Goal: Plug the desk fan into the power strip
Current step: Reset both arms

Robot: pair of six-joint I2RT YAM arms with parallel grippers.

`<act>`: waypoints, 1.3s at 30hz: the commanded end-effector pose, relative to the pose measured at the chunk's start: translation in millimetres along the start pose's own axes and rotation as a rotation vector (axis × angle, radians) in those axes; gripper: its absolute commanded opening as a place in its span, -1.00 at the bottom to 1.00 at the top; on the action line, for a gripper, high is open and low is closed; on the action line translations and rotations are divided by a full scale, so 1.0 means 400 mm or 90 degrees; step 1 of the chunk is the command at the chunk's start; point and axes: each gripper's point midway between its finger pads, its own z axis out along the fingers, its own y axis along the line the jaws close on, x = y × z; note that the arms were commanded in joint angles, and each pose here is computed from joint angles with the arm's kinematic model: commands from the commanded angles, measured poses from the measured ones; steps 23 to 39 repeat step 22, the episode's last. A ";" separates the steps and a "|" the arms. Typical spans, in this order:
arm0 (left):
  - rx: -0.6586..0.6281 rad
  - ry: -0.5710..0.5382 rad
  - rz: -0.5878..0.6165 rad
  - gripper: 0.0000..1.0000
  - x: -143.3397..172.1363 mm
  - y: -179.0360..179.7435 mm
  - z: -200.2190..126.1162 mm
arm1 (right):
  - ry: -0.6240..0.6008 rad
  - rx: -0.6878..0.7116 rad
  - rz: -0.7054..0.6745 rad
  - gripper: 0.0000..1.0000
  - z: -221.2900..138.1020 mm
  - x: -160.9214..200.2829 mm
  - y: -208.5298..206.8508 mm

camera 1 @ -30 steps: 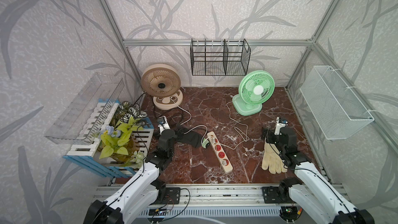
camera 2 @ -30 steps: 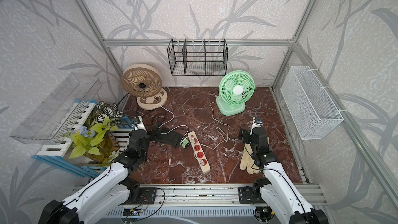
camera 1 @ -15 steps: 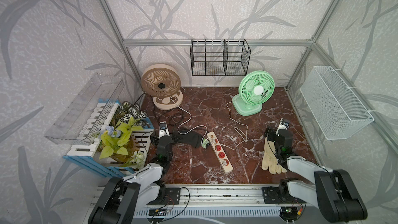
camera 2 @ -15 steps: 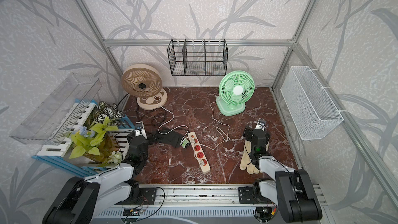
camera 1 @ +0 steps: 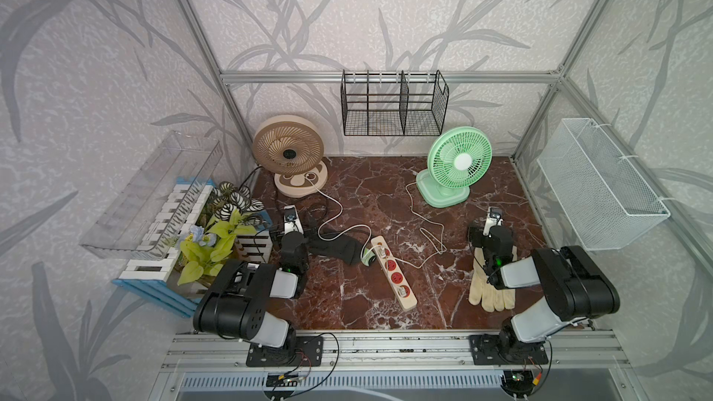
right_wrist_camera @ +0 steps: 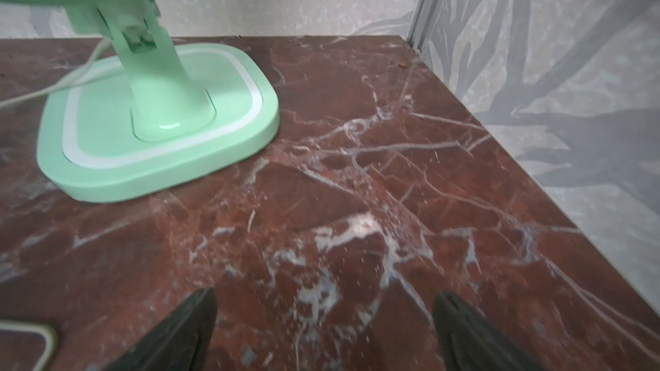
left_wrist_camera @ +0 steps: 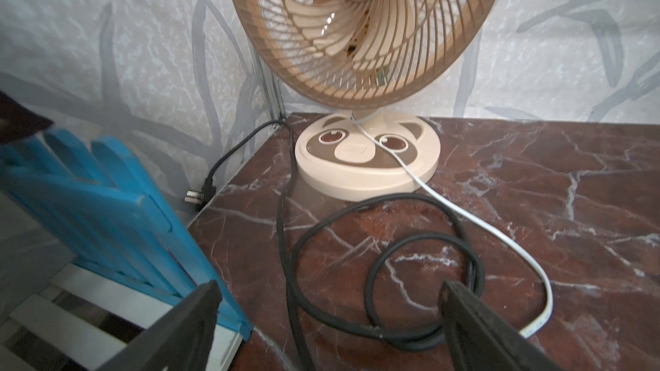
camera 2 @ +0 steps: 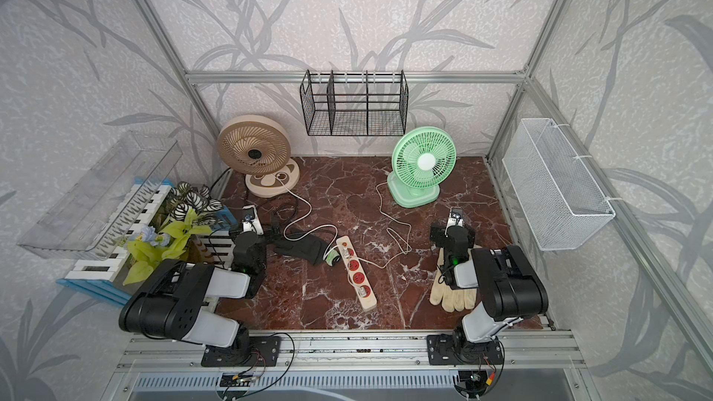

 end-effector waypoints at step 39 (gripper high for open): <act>0.040 -0.030 -0.039 1.00 -0.040 -0.007 0.025 | -0.039 -0.035 -0.008 0.98 0.015 -0.062 0.024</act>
